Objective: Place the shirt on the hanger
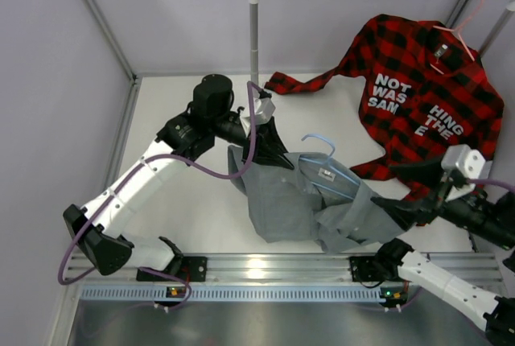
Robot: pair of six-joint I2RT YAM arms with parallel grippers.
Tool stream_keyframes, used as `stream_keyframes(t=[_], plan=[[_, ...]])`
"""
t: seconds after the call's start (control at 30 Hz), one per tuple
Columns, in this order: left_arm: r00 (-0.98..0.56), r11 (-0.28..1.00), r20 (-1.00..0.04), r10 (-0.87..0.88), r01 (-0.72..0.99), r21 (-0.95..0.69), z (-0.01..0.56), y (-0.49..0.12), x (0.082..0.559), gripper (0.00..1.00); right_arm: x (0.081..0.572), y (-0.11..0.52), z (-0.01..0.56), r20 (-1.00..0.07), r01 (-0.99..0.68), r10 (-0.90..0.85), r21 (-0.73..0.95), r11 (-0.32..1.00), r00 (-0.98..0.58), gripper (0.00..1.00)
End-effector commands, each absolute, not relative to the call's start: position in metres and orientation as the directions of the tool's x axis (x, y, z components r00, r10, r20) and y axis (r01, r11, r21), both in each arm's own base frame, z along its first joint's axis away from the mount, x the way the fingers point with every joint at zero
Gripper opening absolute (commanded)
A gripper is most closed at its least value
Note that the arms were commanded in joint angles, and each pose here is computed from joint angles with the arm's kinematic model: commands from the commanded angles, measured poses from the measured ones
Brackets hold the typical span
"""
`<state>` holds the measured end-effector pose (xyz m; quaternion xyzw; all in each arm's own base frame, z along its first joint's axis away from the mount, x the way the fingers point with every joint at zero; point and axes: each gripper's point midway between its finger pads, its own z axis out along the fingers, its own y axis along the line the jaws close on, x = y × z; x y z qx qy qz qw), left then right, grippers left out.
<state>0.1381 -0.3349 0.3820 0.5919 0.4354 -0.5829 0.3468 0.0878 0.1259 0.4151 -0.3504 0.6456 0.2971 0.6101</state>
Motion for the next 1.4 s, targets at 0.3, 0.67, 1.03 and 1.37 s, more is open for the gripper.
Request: stream_keyframes(t=[0.3, 0.67, 1.03, 1.37], plan=[[-0.012, -0.448, -0.999, 0.051, 0.893, -0.034, 0.408, -0.323, 0.119, 0.0, 0.058, 0.149, 0.377, -0.972, -0.932, -0.222, -0.015, 0.362, -0.071, 0.66], [-0.016, -0.298, -0.998, 0.062, 0.954, -0.034, 0.413, -0.329, 0.143, 0.02, 0.083, 0.16, 0.391, -0.976, -0.913, -0.214, -0.046, 0.405, -0.045, 0.0], [-0.011, 0.706, -0.954, -0.301, 0.669, -0.23, 0.528, -0.23, 0.258, 0.98, 0.14, 0.089, 0.465, -1.0, -0.544, -0.019, -0.011, 0.839, -0.009, 0.0], [0.097, 0.919, -0.946, -0.31, 0.286, -0.272, 0.485, -0.108, 0.235, 0.98, 0.185, 0.043, 0.624, -0.951, -0.198, 0.173, 0.124, 0.972, 0.257, 0.0]])
